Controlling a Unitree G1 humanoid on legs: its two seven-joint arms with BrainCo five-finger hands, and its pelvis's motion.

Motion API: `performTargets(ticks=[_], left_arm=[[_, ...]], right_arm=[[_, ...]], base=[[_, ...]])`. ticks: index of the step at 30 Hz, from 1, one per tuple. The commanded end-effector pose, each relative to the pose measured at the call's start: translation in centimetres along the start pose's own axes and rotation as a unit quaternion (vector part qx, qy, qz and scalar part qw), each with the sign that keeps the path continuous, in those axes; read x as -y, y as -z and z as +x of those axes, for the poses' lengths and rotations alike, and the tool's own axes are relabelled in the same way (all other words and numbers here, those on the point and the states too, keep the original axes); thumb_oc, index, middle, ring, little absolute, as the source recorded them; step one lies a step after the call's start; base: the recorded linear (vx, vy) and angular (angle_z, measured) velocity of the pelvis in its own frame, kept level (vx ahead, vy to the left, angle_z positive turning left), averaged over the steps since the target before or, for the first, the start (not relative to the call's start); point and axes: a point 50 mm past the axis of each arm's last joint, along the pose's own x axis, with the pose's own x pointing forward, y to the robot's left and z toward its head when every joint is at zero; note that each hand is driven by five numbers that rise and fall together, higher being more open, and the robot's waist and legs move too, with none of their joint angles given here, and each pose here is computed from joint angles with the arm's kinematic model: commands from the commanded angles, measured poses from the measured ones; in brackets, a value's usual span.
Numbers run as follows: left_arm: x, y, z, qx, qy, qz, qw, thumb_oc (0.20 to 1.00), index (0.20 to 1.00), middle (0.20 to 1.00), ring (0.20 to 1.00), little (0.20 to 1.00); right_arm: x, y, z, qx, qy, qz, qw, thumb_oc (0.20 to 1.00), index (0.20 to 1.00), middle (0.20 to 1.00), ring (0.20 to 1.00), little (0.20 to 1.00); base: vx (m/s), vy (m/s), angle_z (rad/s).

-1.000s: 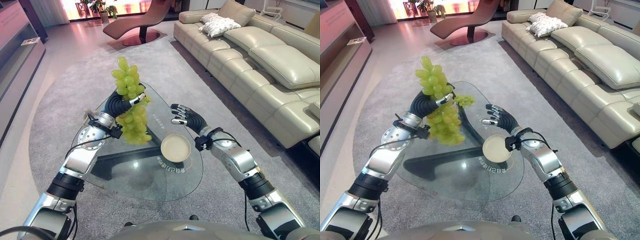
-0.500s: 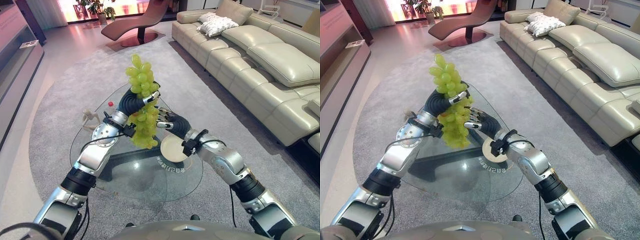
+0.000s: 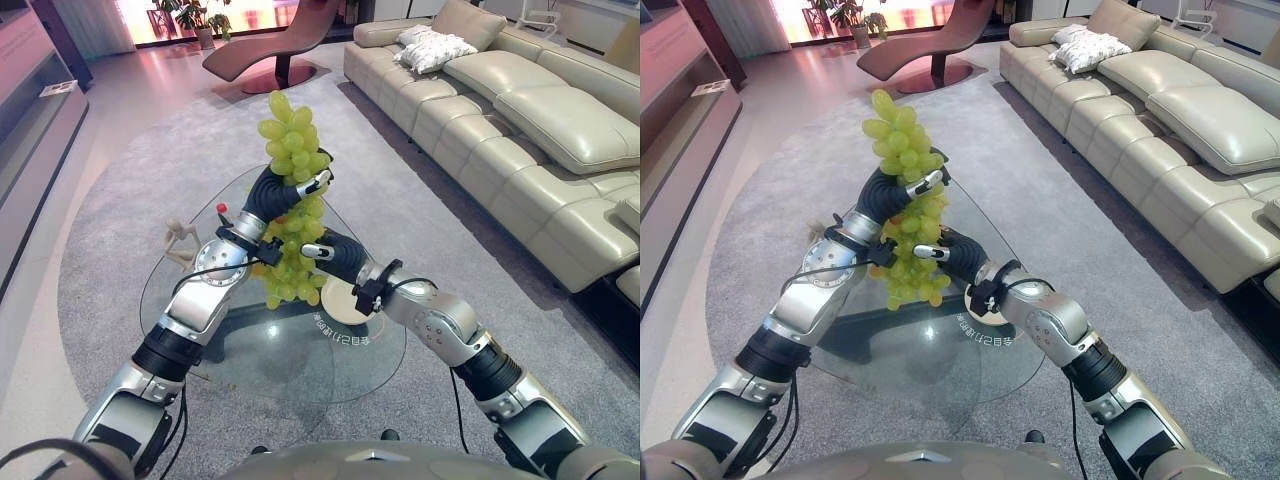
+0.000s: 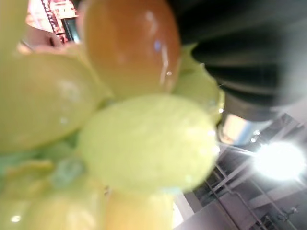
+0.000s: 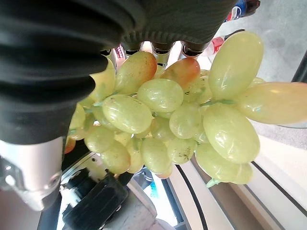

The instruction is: Pick up fruits into the plate

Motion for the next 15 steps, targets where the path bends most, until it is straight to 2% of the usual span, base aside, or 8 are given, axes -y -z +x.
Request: performTargets(ticks=[1, 6, 14, 15], left_arm=[[0.6, -5.0, 3.6, 0.118, 0.018, -0.003, 0.993, 0.2, 0.2, 0.2, 0.2, 0.2], [1.3, -5.1, 3.8, 0.109, 0.035, -0.008, 0.993, 0.2, 0.2, 0.2, 0.2, 0.2], [4.1, -4.6, 4.7, 0.088, 0.077, -0.049, 0.992, 0.2, 0.2, 0.2, 0.2, 0.2], [4.7, -4.5, 4.8, 0.085, 0.087, -0.054, 0.991, 0.2, 0.2, 0.2, 0.2, 0.2]], right_arm=[[-5.7, -4.7, 1.9, 0.105, -0.13, -0.002, 0.986, 1.0, 1.0, 1.0, 1.0, 1.0], [-6.2, -4.9, 1.9, 0.111, -0.139, -0.003, 0.984, 1.0, 1.0, 1.0, 1.0, 1.0], [-8.4, -5.1, 3.4, 0.101, -0.164, 0.006, 0.981, 1.0, 1.0, 1.0, 1.0, 1.0], [-8.7, -4.9, 3.6, 0.097, -0.166, 0.007, 0.981, 0.545, 0.545, 0.545, 0.545, 0.545]], base=[[0.0, 0.0, 0.0], [0.0, 0.0, 0.0], [0.0, 0.0, 0.0], [0.0, 0.0, 0.0]])
